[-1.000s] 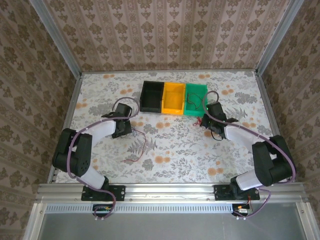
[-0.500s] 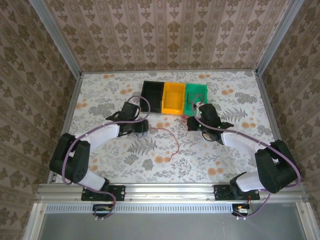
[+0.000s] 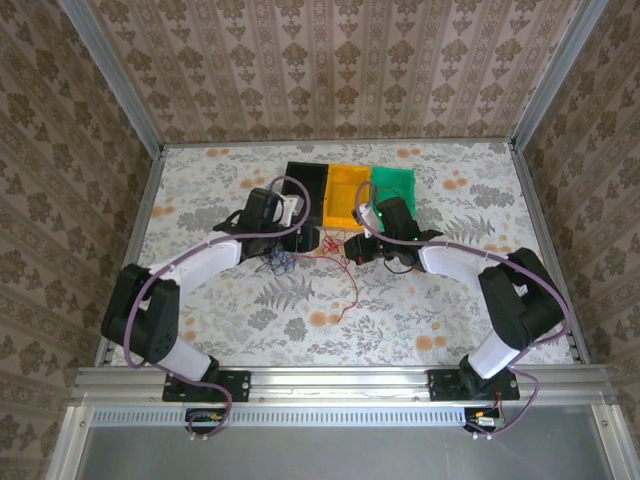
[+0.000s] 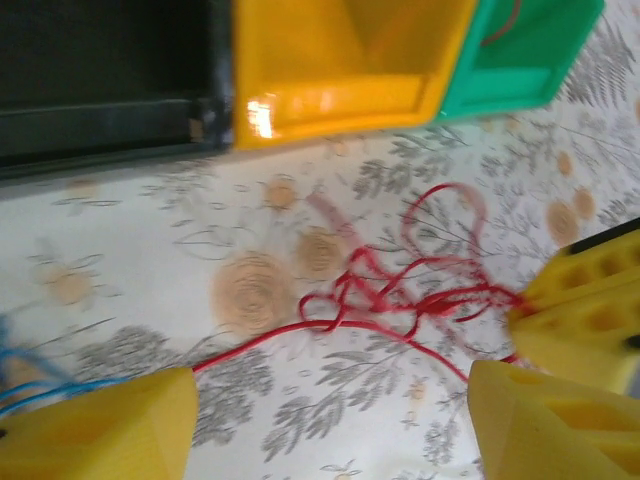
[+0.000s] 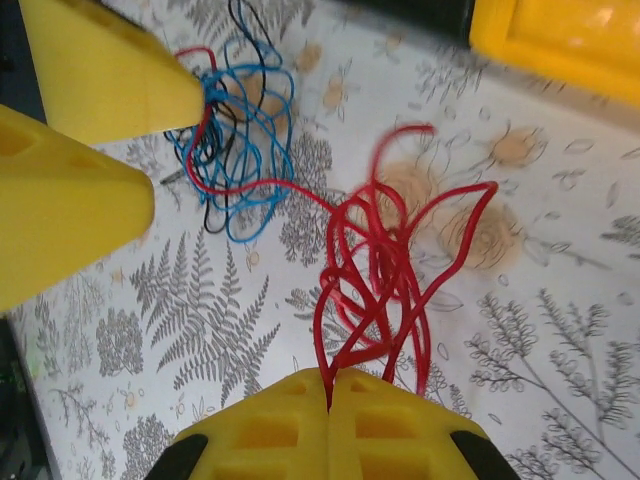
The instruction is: Untangle the cables
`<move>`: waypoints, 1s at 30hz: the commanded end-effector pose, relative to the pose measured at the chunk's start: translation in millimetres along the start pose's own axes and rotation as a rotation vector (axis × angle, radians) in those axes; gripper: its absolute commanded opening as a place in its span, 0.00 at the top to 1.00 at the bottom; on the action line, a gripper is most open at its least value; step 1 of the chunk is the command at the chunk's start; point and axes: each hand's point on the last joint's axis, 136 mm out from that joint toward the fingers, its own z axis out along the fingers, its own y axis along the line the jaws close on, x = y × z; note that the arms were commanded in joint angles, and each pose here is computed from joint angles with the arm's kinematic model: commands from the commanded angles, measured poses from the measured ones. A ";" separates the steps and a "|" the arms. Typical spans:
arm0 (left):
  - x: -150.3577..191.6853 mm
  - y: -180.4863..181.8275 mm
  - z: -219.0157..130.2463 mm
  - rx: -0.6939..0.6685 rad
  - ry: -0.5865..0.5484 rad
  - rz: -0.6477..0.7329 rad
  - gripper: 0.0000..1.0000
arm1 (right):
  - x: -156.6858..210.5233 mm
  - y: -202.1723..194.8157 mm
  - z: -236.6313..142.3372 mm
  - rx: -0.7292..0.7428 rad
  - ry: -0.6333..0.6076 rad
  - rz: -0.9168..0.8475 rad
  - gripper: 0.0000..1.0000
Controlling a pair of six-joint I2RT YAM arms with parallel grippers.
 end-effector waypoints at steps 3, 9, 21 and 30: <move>5.5 -6.0 22.9 0.046 0.080 0.032 0.35 | -2.9 5.3 14.3 -0.059 0.048 -0.020 0.95; 1.8 5.6 37.4 -0.002 0.108 0.041 0.44 | -2.1 1.8 17.2 -0.048 0.052 -0.018 0.95; 17.7 16.6 55.8 -0.015 0.210 0.034 0.51 | -0.6 -6.6 14.7 -0.013 0.040 -0.008 0.95; 30.1 15.7 68.2 0.005 0.302 0.028 0.58 | 0.6 -12.0 13.7 0.012 0.035 -0.005 0.95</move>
